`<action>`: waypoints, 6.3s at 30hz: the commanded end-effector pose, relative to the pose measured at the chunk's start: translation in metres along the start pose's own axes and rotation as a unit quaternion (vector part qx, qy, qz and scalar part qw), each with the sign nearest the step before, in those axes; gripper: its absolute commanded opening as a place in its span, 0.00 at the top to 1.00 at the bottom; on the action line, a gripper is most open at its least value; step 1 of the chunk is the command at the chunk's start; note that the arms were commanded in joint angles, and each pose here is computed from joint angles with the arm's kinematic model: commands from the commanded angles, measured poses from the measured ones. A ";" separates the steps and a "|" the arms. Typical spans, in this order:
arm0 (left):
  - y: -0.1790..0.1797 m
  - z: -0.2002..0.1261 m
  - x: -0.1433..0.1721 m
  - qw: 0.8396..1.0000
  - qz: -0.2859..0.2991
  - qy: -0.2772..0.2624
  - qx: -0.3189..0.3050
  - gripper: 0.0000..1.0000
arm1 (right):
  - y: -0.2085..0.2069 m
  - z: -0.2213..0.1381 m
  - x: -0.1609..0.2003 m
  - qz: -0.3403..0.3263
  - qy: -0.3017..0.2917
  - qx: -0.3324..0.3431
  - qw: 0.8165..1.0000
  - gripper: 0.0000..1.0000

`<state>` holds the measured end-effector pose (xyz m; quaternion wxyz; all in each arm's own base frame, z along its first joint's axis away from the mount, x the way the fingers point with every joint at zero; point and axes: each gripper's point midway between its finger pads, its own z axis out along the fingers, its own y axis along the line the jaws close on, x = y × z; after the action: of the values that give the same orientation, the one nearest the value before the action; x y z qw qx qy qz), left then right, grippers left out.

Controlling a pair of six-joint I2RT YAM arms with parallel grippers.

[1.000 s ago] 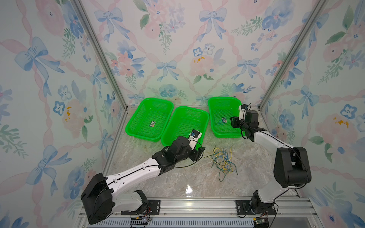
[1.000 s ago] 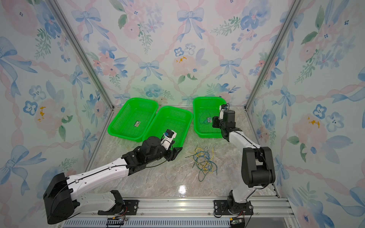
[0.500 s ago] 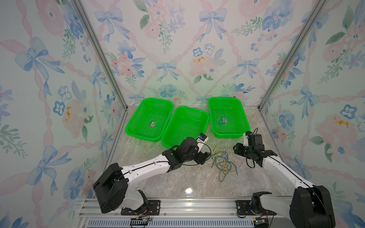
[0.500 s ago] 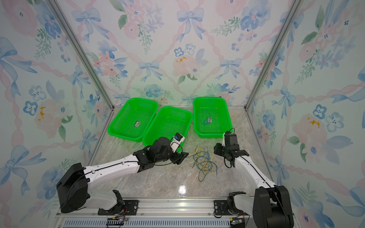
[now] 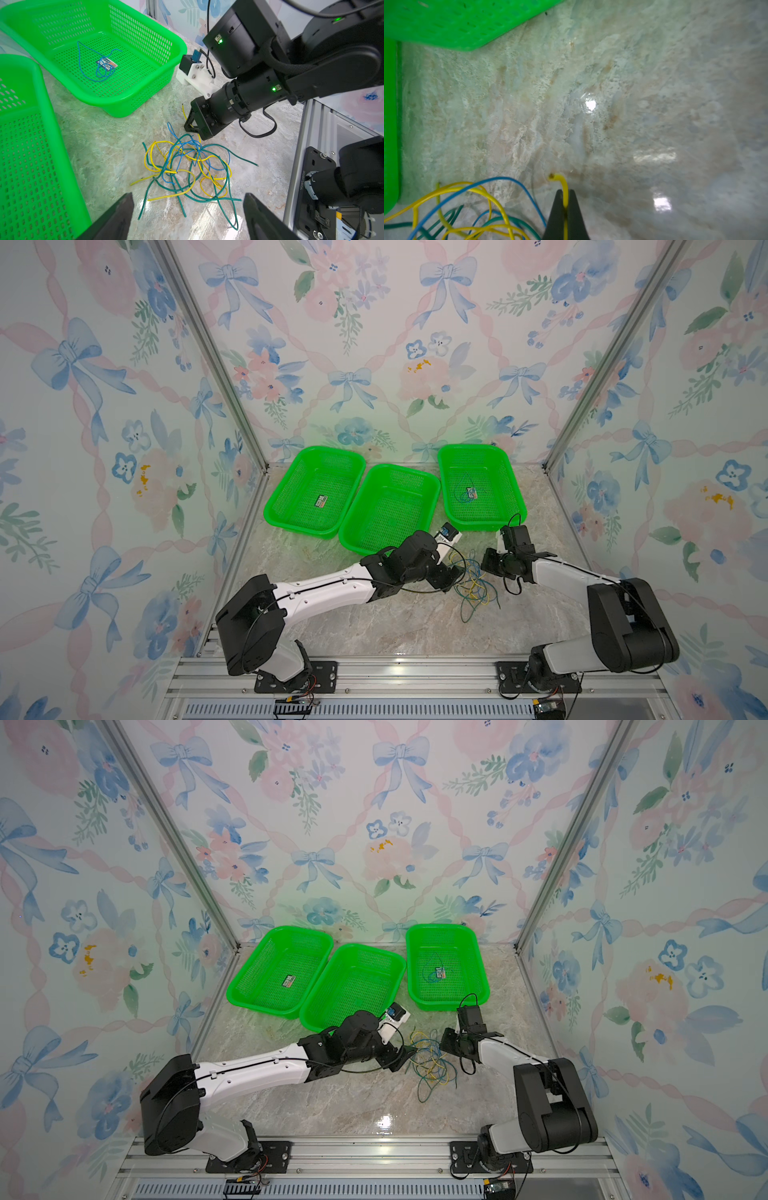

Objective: Untangle and sort cables by color
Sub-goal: Untie the cable, then place the cable in the bin.

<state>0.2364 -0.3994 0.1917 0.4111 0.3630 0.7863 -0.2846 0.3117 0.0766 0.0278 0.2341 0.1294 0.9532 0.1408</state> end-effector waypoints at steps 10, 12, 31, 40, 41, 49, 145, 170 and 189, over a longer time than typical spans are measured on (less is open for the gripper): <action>0.003 0.060 0.011 0.997 -0.064 0.032 -0.030 0.12 | 0.037 -0.119 -0.050 0.005 -0.154 -0.060 0.986 1.00; 0.002 0.064 0.011 0.997 -0.063 0.033 -0.028 0.12 | 0.045 -0.139 -0.055 -0.002 -0.169 -0.071 0.983 1.00; 0.007 0.031 -0.021 1.000 -0.015 -0.007 -0.013 0.15 | 0.097 -0.240 -0.078 -0.134 -0.310 -0.156 0.928 1.00; 0.013 0.017 -0.044 0.999 -0.007 -0.049 -0.002 0.17 | 0.108 -0.241 -0.082 -0.148 -0.302 -0.161 0.928 1.00; 0.011 0.018 -0.047 0.999 -0.001 -0.054 0.005 0.17 | 0.111 -0.242 -0.082 -0.152 -0.302 -0.161 0.927 1.00; 0.010 0.060 -0.046 0.998 -0.028 -0.050 0.019 0.16 | 0.126 -0.244 -0.079 -0.179 -0.304 -0.180 0.918 1.00; 0.249 -0.194 0.056 0.867 -0.349 -0.131 -0.331 0.02 | 0.386 -0.285 -0.192 -0.163 -0.379 -0.418 0.809 1.00; 0.224 -0.140 0.122 0.885 -0.395 -0.014 -0.247 0.02 | 0.368 0.054 -0.125 -0.223 -0.129 -0.230 0.939 0.88; 0.220 -0.131 0.108 0.898 -0.350 -0.013 -0.266 0.02 | 0.304 -0.039 -0.102 -0.283 -0.078 -0.139 0.946 0.28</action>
<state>0.3045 -0.1414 0.1153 0.3471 -0.0696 0.9129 -0.2035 0.4513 0.3417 0.2448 0.4083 -0.1641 0.8656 0.2390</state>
